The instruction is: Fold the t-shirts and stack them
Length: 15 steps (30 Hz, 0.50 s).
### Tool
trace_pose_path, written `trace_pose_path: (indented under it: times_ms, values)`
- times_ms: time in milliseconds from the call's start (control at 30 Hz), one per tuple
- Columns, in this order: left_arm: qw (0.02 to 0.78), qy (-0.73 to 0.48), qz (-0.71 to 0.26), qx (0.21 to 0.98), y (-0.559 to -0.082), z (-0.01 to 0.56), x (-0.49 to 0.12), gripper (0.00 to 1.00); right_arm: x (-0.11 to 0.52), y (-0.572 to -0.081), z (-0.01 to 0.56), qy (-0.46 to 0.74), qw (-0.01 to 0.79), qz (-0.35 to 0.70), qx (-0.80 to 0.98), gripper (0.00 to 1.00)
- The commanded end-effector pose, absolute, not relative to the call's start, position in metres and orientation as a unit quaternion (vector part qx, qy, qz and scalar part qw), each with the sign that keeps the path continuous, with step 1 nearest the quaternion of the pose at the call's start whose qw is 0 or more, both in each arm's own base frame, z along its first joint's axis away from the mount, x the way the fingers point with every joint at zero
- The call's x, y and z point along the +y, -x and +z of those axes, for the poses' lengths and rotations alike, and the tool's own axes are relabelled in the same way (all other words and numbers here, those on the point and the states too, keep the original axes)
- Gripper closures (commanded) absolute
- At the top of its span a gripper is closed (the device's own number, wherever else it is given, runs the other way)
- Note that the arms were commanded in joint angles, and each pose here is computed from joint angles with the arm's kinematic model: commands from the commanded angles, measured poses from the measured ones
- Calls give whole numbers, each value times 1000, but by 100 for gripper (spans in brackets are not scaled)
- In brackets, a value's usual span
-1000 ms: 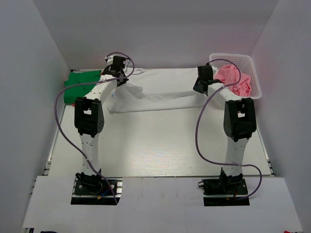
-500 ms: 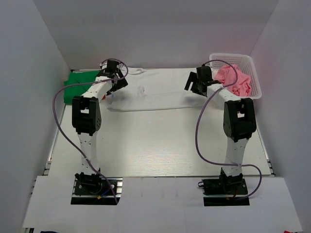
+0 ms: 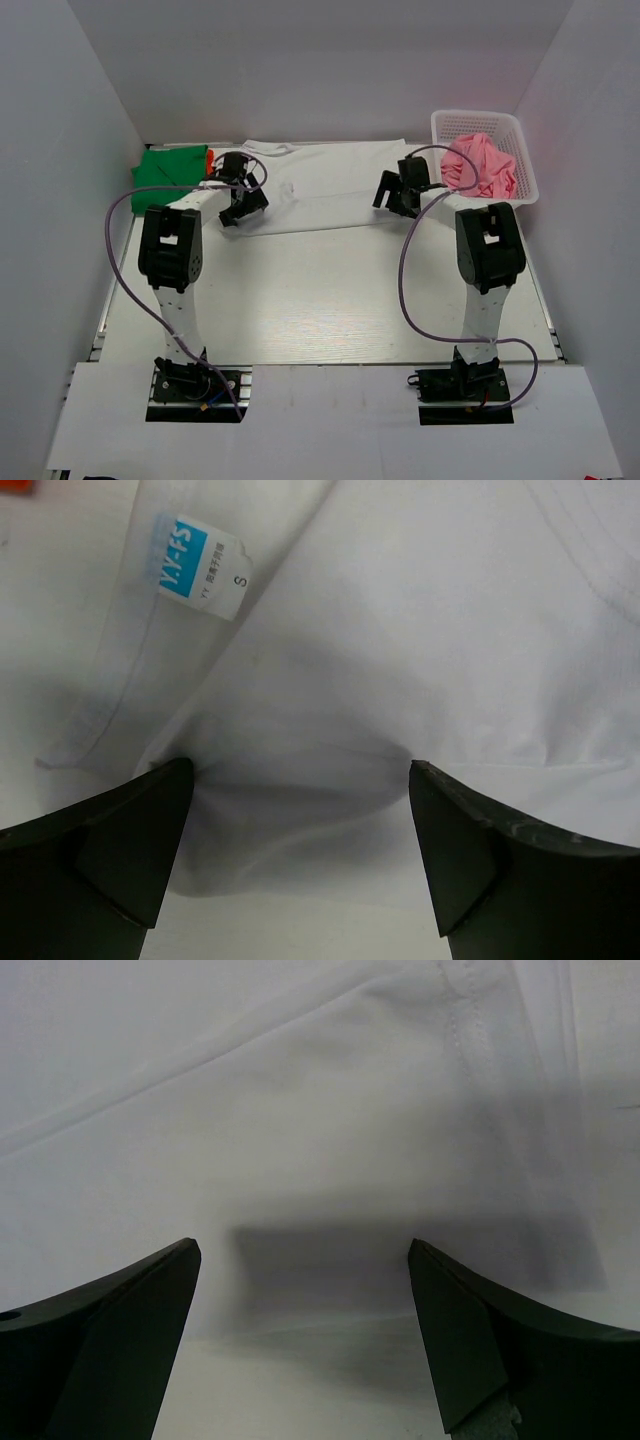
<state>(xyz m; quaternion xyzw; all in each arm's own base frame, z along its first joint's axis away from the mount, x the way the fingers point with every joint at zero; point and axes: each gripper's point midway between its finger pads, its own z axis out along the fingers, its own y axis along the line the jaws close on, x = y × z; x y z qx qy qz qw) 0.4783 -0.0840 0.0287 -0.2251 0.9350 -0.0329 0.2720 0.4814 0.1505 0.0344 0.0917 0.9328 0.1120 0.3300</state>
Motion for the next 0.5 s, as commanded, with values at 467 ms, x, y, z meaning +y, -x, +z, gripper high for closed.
trace_pose_path:
  times_ms: [467]
  values:
    - [204, 261, -84, 940, -271, 37, -75, 1, 147, -316, 51, -34, 318, 138, 937, 10]
